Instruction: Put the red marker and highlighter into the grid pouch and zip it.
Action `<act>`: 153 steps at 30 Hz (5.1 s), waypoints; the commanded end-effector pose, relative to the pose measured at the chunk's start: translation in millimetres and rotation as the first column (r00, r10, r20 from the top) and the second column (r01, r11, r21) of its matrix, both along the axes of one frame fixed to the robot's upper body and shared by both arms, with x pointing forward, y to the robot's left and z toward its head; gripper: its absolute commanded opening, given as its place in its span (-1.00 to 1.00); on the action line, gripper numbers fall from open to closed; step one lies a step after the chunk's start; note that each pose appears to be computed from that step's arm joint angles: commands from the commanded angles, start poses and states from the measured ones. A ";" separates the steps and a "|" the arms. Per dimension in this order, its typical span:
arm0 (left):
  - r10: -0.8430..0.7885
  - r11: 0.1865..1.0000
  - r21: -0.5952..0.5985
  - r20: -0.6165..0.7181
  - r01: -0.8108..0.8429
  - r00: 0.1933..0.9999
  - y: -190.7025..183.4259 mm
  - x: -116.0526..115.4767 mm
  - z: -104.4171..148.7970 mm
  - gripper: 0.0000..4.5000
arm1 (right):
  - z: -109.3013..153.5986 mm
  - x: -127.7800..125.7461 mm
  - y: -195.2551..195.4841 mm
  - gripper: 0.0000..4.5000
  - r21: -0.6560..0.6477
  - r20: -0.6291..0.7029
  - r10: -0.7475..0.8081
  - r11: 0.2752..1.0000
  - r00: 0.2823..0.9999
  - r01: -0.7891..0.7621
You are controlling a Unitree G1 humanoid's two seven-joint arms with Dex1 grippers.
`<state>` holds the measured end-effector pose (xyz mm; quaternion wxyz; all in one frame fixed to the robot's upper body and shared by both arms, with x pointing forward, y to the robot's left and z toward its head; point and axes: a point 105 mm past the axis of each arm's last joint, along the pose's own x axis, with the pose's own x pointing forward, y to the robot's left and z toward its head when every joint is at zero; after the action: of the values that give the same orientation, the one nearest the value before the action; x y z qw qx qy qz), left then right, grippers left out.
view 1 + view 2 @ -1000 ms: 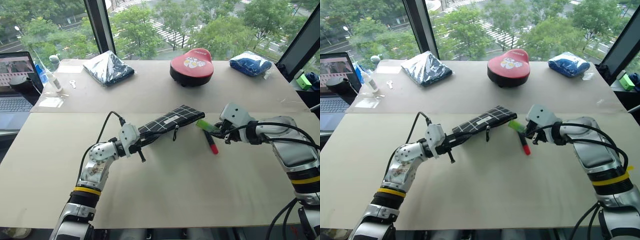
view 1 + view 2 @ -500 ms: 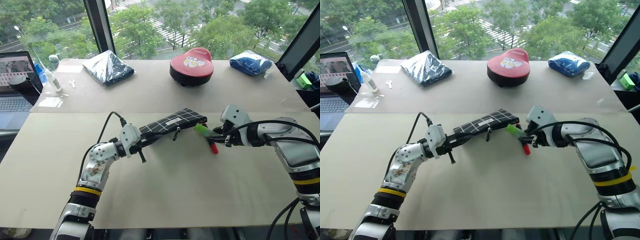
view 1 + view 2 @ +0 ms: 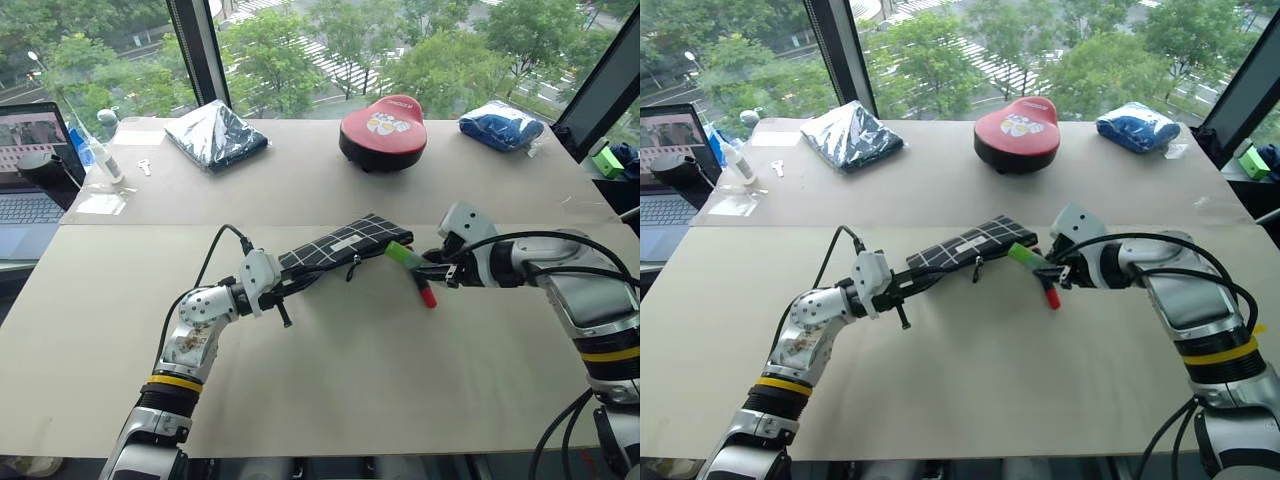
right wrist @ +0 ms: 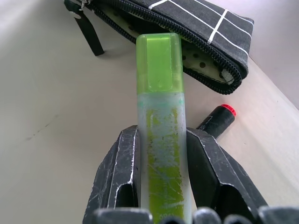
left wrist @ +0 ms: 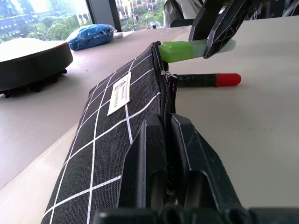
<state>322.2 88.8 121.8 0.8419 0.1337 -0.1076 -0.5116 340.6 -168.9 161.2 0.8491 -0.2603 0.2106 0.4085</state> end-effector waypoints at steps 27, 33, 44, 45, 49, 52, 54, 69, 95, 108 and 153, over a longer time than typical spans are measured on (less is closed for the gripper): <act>-0.021 1.000 -0.012 0.048 0.022 0.999 -4.8 -2.2 11.4 -1.00 | -7.1 5.1 95.7 -0.54 -0.533 0.410 0.542 0.795 0.734 -0.290; -0.018 1.000 -0.018 0.045 0.019 0.999 -4.5 -3.2 11.5 -1.00 | -10.1 -3.1 110.6 -0.54 -0.495 0.480 0.590 0.793 0.649 -0.355; -0.021 0.999 -0.032 0.041 0.022 0.999 -4.8 -3.8 13.3 -1.00 | 0.2 10.1 85.7 0.60 -0.355 0.490 0.456 0.883 0.743 -0.308; -0.022 0.999 -0.033 0.041 0.023 0.999 -4.9 -3.7 13.5 -1.00 | 5.5 12.9 81.9 0.78 -0.353 0.506 0.441 0.890 0.742 -0.288; -0.016 0.998 -0.063 0.032 0.018 0.999 -6.1 -1.8 16.7 -1.00 | 24.5 21.8 63.5 0.96 -0.342 0.560 0.383 0.915 0.735 -0.215; -0.003 0.994 -0.105 0.013 0.005 1.000 -6.4 1.3 21.1 -1.00 | 31.2 18.2 54.3 0.96 -0.351 0.560 0.391 0.911 0.731 -0.219; 0.012 0.989 -0.147 -0.009 -0.013 1.000 -5.5 4.9 25.8 -1.00 | 37.0 10.9 46.6 0.96 -0.319 0.533 0.387 0.916 0.752 -0.244; 0.043 0.979 -0.196 -0.042 -0.051 0.998 1.2 9.0 33.0 -1.00 | 36.1 -13.3 -10.1 0.96 0.049 0.237 -0.025 0.999 0.971 0.013; -0.053 0.989 -0.142 -0.062 0.044 0.997 -0.8 1.7 50.5 -1.00 | -59.1 11.8 -16.8 0.47 0.092 -0.072 -0.475 0.872 0.877 0.480; -0.039 0.996 -0.085 -0.094 0.031 0.995 3.7 -3.0 29.5 -1.00 | -11.9 22.0 -42.6 -0.78 0.116 0.093 -0.497 0.866 0.863 0.487; -0.087 0.995 -0.061 -0.086 0.082 0.992 -7.4 -9.4 16.9 -1.00 | 9.2 -11.8 57.0 -0.78 -0.543 0.382 0.530 0.791 0.757 -0.280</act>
<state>313.7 84.3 126.3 0.8333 0.0748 -0.0611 -0.5443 326.2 -122.9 158.1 0.6871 -0.5709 0.0422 0.4474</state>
